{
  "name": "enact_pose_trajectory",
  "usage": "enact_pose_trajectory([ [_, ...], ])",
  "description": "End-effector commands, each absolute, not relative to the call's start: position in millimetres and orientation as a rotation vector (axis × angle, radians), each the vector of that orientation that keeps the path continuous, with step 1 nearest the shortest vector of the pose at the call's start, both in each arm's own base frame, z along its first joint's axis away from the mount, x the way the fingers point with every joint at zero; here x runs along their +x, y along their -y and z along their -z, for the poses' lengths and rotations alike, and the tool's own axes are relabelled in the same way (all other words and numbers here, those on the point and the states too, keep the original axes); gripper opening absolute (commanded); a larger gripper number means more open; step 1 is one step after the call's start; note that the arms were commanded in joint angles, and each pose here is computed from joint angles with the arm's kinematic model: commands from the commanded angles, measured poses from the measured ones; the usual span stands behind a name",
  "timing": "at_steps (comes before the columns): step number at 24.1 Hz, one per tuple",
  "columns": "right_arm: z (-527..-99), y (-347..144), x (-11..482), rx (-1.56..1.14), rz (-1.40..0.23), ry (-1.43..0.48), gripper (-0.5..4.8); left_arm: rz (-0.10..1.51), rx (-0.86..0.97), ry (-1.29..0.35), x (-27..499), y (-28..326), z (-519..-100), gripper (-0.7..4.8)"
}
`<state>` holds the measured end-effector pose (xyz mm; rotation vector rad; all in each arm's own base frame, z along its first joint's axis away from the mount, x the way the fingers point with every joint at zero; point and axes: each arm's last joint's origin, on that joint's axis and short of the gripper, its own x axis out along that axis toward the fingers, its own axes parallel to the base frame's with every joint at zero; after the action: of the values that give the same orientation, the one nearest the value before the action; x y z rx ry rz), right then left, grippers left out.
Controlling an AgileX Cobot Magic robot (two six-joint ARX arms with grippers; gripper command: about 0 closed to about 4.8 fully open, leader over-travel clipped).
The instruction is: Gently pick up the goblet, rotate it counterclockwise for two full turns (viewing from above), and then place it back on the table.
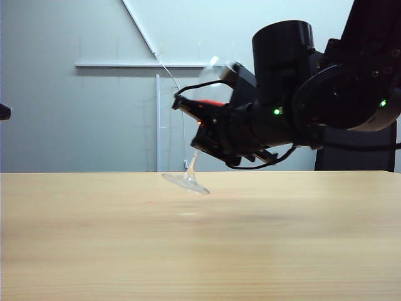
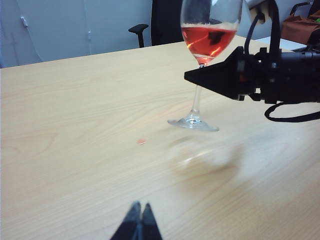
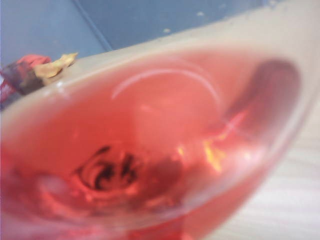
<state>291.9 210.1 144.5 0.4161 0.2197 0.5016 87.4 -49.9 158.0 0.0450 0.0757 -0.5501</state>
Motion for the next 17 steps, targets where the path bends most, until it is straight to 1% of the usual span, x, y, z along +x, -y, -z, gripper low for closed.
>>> enact_pose_trajectory([
  [1,-157,-207,294,0.494,-0.520,-0.204,-0.05,0.552,0.043,-0.064,87,50,-160,-0.05],
  [5,-165,-205,294,0.456,-0.470,-0.271,-0.05,0.552,0.042,-0.064,87,50,-160,-0.05],
  [8,-179,-209,298,0.331,-0.452,-0.314,-0.05,0.552,0.042,-0.063,87,50,-160,-0.05],
  [11,-198,-218,303,0.156,-0.434,-0.302,-0.05,0.552,0.042,-0.062,87,50,-160,-0.05],
  [13,-205,-219,305,0.092,-0.431,-0.294,-0.05,0.552,0.039,-0.051,87,50,-161,-0.05],
  [15,-214,-226,302,-0.068,-0.393,-0.243,-0.05,0.552,0.034,-0.029,86,49,-163,-0.05],
  [17,-216,-230,298,-0.136,-0.392,-0.223,-0.05,0.552,0.033,-0.022,85,49,-163,-0.05],
])
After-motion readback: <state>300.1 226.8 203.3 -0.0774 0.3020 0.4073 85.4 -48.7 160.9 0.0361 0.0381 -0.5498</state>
